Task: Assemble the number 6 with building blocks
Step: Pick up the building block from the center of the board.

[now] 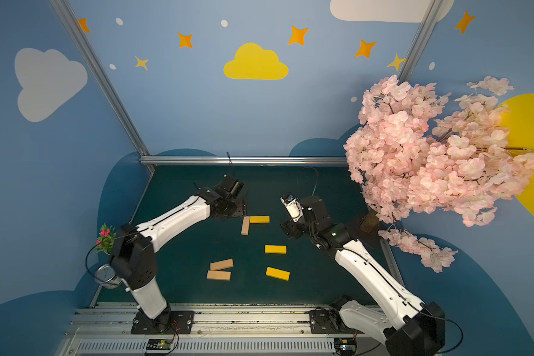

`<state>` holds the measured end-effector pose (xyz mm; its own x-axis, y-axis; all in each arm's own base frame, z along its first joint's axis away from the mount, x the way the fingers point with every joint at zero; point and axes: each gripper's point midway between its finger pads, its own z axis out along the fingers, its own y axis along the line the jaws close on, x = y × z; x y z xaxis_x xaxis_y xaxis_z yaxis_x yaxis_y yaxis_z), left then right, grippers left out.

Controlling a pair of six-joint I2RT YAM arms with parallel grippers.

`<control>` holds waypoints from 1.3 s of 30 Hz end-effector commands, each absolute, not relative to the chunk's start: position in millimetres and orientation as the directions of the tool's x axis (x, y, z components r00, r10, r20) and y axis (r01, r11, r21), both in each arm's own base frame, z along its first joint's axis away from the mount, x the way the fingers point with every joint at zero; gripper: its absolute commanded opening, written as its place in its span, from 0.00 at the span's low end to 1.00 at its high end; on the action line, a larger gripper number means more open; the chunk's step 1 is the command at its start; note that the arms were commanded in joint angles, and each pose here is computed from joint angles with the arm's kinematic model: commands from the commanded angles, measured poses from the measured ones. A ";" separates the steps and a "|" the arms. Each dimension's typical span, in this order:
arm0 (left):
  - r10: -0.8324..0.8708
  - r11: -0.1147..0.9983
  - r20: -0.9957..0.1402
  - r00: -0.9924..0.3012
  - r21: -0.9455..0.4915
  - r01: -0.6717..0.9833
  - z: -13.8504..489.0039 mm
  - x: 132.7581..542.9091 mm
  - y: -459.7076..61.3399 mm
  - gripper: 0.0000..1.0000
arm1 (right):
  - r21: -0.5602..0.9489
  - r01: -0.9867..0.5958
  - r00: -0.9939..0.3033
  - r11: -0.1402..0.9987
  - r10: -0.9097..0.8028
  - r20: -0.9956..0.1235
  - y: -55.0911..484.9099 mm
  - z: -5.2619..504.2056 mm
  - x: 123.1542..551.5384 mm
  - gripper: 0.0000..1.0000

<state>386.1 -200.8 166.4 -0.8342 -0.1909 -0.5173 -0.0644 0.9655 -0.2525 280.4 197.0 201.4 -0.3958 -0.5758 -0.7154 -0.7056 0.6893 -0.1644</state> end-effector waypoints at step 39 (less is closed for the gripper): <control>-0.335 0.915 -0.658 -0.675 -0.399 -0.066 168.1 276.7 -75.7 0.81 | -0.036 -0.984 -0.170 0.174 -0.980 -0.104 230.9 27.4 274.9 0.03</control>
<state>279.9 -78.5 173.5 -0.6672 -0.3455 -0.6599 -0.0609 0.9083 -0.4139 270.5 218.3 18.1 -0.1599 -0.9865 -0.0365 -0.9867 0.1608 -0.0252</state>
